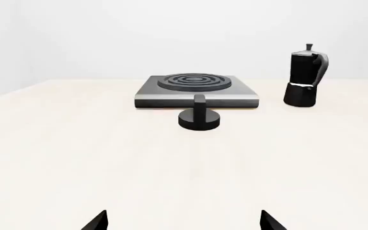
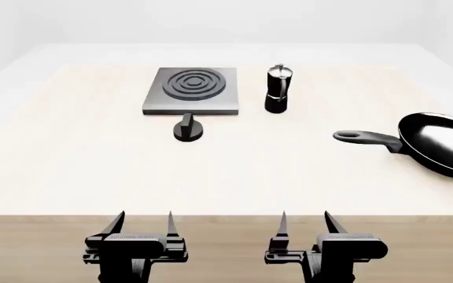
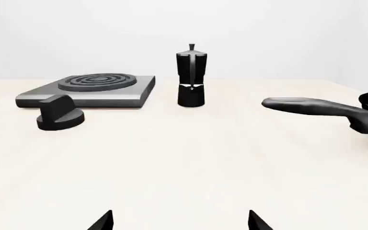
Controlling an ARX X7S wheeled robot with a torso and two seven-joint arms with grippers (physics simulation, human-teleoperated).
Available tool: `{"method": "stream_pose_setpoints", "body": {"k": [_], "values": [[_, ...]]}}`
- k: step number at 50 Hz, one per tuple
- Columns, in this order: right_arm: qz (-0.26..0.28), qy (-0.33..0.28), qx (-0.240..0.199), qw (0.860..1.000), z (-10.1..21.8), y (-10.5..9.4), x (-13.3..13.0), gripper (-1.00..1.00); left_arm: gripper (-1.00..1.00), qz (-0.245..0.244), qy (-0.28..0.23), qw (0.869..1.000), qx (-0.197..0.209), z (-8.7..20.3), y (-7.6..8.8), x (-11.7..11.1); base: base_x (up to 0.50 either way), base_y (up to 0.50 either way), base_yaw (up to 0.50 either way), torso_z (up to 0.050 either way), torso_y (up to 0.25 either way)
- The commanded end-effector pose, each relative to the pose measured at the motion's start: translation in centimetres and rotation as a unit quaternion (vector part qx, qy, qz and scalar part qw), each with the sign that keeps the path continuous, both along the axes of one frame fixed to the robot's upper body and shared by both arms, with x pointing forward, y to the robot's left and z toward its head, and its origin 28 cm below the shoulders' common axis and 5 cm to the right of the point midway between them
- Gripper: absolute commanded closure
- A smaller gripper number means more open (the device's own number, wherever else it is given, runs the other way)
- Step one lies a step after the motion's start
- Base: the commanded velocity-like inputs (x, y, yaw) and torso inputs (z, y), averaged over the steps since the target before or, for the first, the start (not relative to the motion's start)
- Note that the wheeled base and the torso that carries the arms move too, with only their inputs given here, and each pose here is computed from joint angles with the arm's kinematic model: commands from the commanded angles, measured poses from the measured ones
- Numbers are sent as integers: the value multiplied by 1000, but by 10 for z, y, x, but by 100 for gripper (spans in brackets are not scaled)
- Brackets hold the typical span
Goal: Put the frying pan on the stove.
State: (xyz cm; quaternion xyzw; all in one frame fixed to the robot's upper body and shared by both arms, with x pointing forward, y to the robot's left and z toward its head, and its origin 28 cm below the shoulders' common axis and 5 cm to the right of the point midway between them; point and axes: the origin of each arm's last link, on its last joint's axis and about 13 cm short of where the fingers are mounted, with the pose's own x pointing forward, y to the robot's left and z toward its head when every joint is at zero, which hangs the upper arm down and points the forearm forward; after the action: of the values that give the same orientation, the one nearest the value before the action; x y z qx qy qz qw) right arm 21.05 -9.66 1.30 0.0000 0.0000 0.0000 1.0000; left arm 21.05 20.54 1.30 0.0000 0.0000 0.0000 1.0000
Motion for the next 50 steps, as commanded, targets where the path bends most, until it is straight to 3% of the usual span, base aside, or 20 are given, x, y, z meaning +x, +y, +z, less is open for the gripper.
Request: {"method": "stream_pose_setpoints", "body": {"k": [1, 18, 50], "values": [[-12, -8, -11, 1000, 4, 1, -1, -100, -100, 3, -1, 1000, 1, 1, 0, 1, 0, 0, 0, 0, 0], [1, -49, 32, 998, 42, 1, -24, -100, -100, 2, -37, 999, 4, 22, -4, -14, 10, 0, 0, 0, 0], [17, -65, 45, 997, 50, 2, -32, -100, -100, -5, -48, 999, 12, 27, -7, -19, 294, 0, 0, 0, 0]]}}
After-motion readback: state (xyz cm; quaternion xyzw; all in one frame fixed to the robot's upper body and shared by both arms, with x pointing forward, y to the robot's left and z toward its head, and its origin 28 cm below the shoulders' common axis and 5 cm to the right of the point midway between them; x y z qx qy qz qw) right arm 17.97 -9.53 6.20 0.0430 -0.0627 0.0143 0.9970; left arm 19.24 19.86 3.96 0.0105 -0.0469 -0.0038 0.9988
